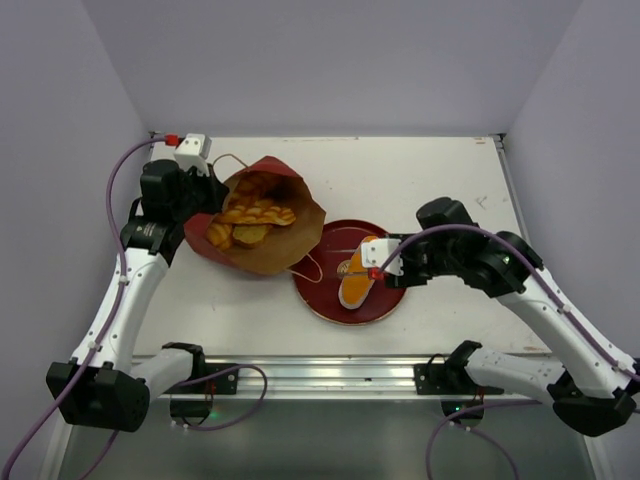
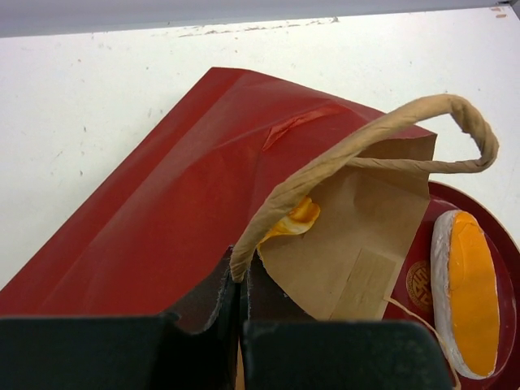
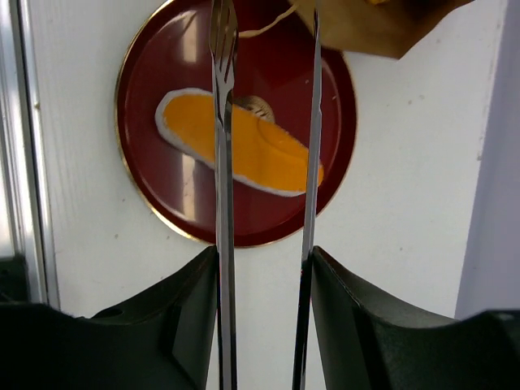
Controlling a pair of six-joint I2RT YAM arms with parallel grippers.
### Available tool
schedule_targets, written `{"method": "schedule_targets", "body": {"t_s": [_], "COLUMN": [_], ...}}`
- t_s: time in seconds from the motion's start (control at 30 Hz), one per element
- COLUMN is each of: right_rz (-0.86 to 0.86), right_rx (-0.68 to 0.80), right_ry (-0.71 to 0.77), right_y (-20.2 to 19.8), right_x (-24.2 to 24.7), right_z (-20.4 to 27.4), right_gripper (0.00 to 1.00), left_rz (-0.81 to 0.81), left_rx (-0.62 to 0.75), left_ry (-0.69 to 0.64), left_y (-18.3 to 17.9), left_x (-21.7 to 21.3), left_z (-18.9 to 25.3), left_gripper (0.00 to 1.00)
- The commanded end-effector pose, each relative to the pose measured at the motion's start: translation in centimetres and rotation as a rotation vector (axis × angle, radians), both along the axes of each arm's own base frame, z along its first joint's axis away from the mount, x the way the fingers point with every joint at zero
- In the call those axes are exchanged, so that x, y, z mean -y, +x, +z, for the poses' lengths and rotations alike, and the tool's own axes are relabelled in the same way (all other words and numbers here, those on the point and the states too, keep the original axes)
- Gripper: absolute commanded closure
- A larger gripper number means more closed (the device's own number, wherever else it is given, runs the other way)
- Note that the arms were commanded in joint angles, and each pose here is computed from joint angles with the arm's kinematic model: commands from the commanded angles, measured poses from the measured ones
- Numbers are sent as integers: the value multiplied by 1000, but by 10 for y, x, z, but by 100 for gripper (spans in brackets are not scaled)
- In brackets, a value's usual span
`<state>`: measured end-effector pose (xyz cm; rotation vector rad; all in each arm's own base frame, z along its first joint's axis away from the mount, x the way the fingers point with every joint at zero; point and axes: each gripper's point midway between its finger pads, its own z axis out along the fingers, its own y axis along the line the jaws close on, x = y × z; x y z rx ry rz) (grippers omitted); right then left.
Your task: Take the fake bread out of the paper bag
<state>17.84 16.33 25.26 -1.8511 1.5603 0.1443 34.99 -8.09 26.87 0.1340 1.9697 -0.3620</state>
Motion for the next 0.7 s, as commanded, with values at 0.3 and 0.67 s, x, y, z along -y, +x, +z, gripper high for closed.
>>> {"method": "schedule_targets", "body": {"t_s": [0.3, 0.67], "right_rz": [-117, -293], "right_rx": [158, 296], "right_ry": [75, 64], "right_y": [78, 137], "right_x": [-149, -209], "right_z": [14, -8], "right_gripper": [51, 51], "left_rz": [-43, -50], "left_rx": [68, 68], "left_ry": [-39, -88], "left_y": [-6, -7], "left_x": [9, 14], "left_z": [19, 24], "left_gripper": [100, 100]}}
